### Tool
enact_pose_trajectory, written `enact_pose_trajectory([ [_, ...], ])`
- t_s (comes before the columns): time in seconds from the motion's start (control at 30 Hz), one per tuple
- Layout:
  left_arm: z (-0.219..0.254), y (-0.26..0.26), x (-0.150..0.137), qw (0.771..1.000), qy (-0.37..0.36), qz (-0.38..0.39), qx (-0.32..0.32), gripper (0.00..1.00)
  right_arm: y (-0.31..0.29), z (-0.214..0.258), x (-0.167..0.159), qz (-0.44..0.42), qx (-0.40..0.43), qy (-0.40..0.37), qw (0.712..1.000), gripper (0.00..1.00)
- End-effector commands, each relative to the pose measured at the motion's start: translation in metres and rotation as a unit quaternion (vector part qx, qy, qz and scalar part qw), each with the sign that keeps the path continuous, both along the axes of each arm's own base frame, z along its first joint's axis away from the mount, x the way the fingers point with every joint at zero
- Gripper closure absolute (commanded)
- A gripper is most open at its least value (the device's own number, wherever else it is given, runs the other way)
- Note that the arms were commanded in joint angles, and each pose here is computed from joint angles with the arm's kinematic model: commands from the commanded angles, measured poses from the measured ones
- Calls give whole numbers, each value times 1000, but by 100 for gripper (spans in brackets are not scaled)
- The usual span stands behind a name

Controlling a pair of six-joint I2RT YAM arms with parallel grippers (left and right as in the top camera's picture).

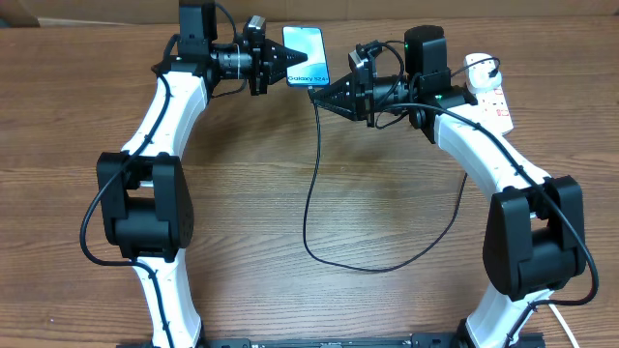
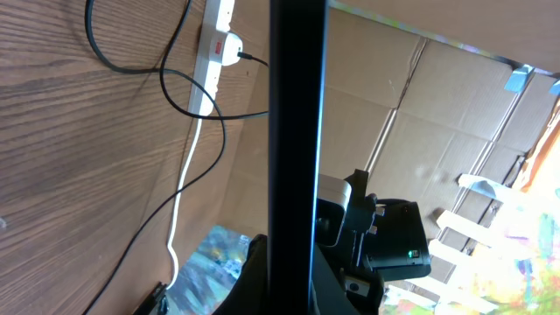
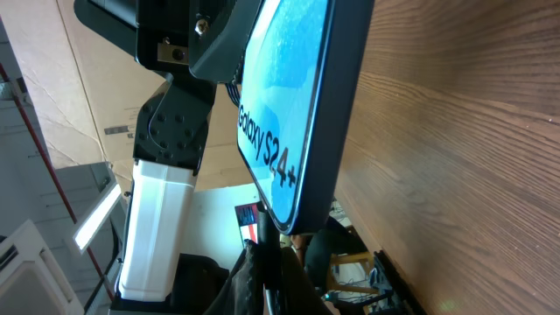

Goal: Plug charger to phone and switch on socket

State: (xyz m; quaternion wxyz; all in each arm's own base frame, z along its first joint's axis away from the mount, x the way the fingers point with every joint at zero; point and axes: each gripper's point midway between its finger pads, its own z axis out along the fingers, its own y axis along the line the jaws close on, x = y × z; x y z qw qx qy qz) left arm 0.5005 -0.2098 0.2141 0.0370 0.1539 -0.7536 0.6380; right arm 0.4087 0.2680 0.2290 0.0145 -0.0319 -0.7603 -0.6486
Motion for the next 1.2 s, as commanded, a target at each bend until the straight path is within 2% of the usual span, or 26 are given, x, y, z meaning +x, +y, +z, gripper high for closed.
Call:
enact_pose_trajectory([
  [0.0,16,2,-4,999,-28,-16,-13,96,-3,15,-1,-5,4,-18,1000,96],
  [1.17,18,-1,-7,999,-31,-26,-18,96,-3,14,2,-14,2,-1,1000,96],
])
